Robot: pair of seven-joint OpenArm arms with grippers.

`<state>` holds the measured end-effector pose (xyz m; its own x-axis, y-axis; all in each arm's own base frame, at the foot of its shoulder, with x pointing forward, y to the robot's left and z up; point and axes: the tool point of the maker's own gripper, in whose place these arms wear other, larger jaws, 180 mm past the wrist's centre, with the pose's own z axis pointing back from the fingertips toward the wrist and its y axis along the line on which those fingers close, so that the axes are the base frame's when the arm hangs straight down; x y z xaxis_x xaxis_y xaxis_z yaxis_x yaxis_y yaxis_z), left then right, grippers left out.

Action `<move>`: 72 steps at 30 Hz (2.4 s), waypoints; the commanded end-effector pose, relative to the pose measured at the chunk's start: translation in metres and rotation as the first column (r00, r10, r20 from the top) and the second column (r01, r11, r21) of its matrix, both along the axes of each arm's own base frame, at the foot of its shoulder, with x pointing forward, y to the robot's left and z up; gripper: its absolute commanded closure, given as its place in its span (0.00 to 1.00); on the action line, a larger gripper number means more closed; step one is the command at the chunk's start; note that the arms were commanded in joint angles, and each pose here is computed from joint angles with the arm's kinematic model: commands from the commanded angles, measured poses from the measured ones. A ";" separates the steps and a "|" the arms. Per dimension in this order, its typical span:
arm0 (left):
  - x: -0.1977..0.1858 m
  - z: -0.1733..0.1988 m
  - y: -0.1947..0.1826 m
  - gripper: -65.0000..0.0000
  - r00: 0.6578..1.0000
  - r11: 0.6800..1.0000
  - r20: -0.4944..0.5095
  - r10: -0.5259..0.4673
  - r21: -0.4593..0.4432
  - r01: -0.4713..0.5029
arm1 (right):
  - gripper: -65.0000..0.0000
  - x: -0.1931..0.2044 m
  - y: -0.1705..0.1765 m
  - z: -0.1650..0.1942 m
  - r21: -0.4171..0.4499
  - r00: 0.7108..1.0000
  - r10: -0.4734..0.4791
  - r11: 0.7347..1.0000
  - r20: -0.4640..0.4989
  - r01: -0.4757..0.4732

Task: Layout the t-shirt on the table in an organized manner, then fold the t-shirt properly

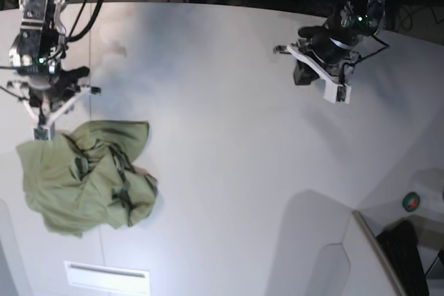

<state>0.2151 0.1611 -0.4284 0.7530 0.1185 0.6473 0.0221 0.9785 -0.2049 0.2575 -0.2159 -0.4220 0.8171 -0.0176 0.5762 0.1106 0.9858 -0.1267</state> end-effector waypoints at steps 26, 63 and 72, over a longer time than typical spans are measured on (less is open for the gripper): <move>0.063 0.001 0.024 0.59 0.989 0.989 0.099 0.108 0.092 -0.117 | 0.46 0.086 0.116 -0.064 0.036 0.969 0.239 0.971 -0.063 -0.237; 0.088 0.005 0.020 0.32 0.992 0.991 0.117 0.042 0.120 -0.057 | 1.00 -0.083 -0.015 -0.057 -0.015 0.950 0.125 0.991 -0.287 -0.135; 0.079 0.001 0.019 0.32 0.994 0.991 0.101 0.043 0.119 -0.055 | 0.47 -0.006 -0.025 0.054 -0.141 0.978 0.210 0.968 0.002 -0.208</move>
